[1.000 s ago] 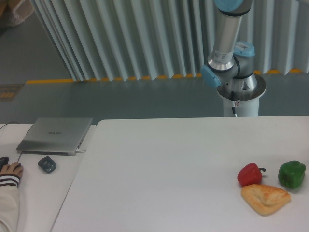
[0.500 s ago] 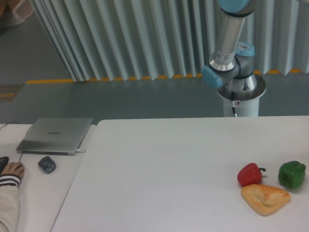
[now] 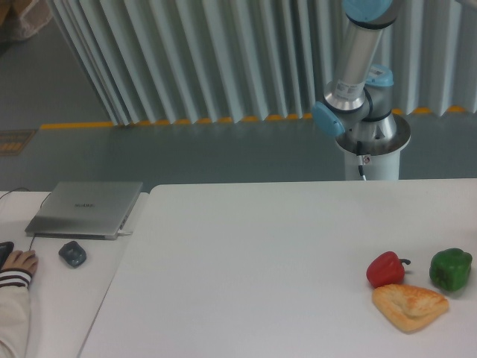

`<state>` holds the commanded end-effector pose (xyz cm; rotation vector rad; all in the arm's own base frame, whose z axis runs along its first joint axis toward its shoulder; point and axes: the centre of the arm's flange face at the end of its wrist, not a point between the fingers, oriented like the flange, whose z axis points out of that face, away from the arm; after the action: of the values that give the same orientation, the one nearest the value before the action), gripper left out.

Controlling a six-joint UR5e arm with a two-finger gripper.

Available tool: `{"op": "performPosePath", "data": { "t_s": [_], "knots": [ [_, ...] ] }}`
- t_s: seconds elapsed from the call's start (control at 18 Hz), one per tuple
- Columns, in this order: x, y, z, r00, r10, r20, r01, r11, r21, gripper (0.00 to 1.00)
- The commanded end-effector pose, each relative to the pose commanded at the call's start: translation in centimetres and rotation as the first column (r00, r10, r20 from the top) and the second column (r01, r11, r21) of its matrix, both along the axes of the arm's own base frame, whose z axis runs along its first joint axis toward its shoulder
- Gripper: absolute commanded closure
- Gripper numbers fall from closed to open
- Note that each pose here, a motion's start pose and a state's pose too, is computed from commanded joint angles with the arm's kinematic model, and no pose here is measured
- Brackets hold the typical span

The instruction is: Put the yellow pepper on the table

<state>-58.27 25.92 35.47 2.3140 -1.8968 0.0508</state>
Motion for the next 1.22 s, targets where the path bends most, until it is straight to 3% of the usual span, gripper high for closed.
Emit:
{"op": "performPosePath", "data": {
  "t_s": [0.22,0.78,1.22],
  "knots": [
    [0.6,1.4,-3.8,0.997,-0.037,0.065,0.039,0.999,-0.026,0.00],
    [-1.5,-2.5,-3.0,0.997,-0.053,0.052,0.057,0.996,-0.075,0.00],
    [-1.3,-2.2,-4.0,0.996,-0.045,0.074,0.048,0.998,-0.041,0.00]
  ]
}}
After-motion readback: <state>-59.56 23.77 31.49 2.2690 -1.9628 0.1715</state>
